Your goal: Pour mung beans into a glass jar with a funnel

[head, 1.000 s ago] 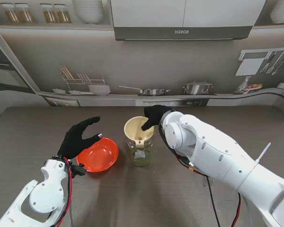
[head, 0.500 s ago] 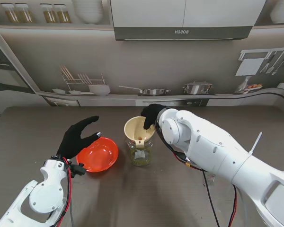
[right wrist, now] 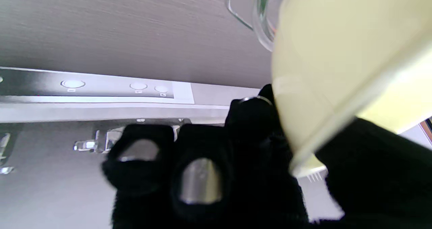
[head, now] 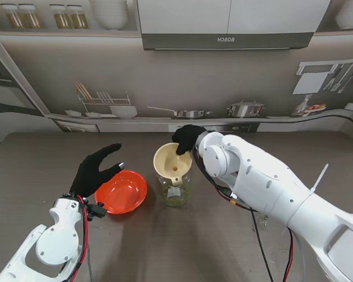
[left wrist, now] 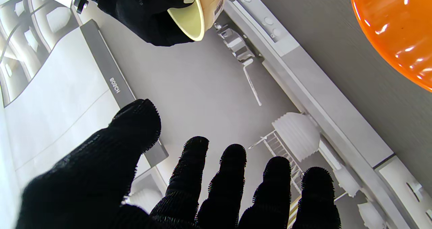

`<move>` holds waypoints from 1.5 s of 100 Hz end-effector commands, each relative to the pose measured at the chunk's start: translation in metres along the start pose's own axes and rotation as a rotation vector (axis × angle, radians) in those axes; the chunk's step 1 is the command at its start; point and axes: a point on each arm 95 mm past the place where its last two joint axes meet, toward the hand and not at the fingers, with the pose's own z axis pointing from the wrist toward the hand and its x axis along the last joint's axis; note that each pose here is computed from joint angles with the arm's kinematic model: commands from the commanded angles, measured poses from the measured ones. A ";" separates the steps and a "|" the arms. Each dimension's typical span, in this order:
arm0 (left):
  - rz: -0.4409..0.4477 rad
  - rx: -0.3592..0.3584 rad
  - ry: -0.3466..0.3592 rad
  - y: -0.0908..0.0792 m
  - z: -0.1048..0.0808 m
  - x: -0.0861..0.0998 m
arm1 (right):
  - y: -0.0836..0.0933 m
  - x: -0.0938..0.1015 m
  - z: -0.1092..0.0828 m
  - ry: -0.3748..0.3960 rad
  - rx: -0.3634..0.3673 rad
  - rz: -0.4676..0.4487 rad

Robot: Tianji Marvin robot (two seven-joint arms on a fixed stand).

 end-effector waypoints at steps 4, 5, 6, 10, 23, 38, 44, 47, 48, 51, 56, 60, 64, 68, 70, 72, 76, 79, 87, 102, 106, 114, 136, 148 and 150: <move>-0.013 -0.009 -0.003 0.002 -0.001 0.003 | -0.003 0.005 -0.003 0.020 0.001 0.012; -0.013 -0.009 -0.003 0.002 -0.001 0.003 | -0.003 0.005 -0.004 0.021 0.000 0.013; -0.014 -0.009 -0.003 0.002 -0.001 0.003 | -0.003 0.005 -0.004 0.021 -0.001 0.015; -0.015 -0.008 -0.004 0.002 -0.001 0.003 | -0.002 0.004 -0.006 0.023 -0.006 0.025; -0.020 -0.009 -0.005 0.002 -0.001 0.003 | -0.001 0.004 -0.009 0.029 -0.027 0.046; -0.024 -0.007 -0.007 0.002 -0.001 0.003 | 0.000 0.004 -0.014 0.037 -0.063 0.063; -0.025 -0.007 -0.009 0.002 -0.001 0.003 | 0.001 0.004 -0.016 0.037 -0.076 0.073; -0.027 -0.007 -0.010 0.002 -0.001 0.003 | 0.001 0.005 -0.017 0.038 -0.084 0.076; -0.027 -0.007 -0.010 0.002 -0.001 0.003 | 0.002 0.005 -0.018 0.038 -0.086 0.076; -0.029 -0.006 -0.011 0.002 -0.001 0.003 | 0.002 0.004 -0.019 0.039 -0.093 0.078; -0.031 -0.006 -0.012 0.002 -0.001 0.003 | 0.003 0.004 -0.021 0.039 -0.104 0.084; -0.031 -0.007 -0.012 0.002 -0.001 0.003 | 0.004 0.004 -0.023 0.039 -0.114 0.088; -0.030 -0.007 -0.012 0.002 -0.001 0.003 | 0.005 0.004 -0.025 0.039 -0.125 0.093; -0.030 -0.007 -0.011 0.002 -0.001 0.003 | 0.006 0.003 -0.028 0.037 -0.135 0.101; -0.030 -0.008 -0.010 0.002 -0.001 0.003 | 0.007 0.003 -0.029 0.036 -0.141 0.106; -0.030 -0.008 -0.010 0.002 -0.001 0.002 | 0.007 0.003 -0.030 0.034 -0.147 0.111; -0.029 -0.010 -0.010 0.002 -0.001 0.002 | 0.009 0.002 -0.032 0.030 -0.157 0.121; -0.029 -0.011 -0.011 0.002 -0.001 0.002 | 0.010 0.001 -0.034 0.027 -0.164 0.130; -0.030 -0.014 -0.012 0.003 -0.001 0.002 | 0.013 -0.002 -0.039 0.012 -0.193 0.162; -0.031 -0.018 -0.014 0.004 -0.001 0.002 | 0.021 -0.013 -0.052 -0.026 -0.249 0.218; -0.031 -0.018 -0.014 0.004 -0.001 0.001 | 0.023 -0.017 -0.056 -0.038 -0.264 0.235; -0.031 -0.021 -0.015 0.004 -0.001 0.001 | 0.026 -0.026 -0.065 -0.060 -0.289 0.257; -0.032 -0.027 -0.017 0.005 0.000 0.001 | 0.031 -0.055 -0.086 -0.130 -0.329 0.259; -0.031 -0.031 -0.014 0.006 0.000 0.001 | 0.027 -0.072 -0.092 -0.170 -0.324 0.242; -0.031 -0.032 -0.013 0.007 0.001 0.001 | 0.026 -0.075 -0.093 -0.176 -0.324 0.237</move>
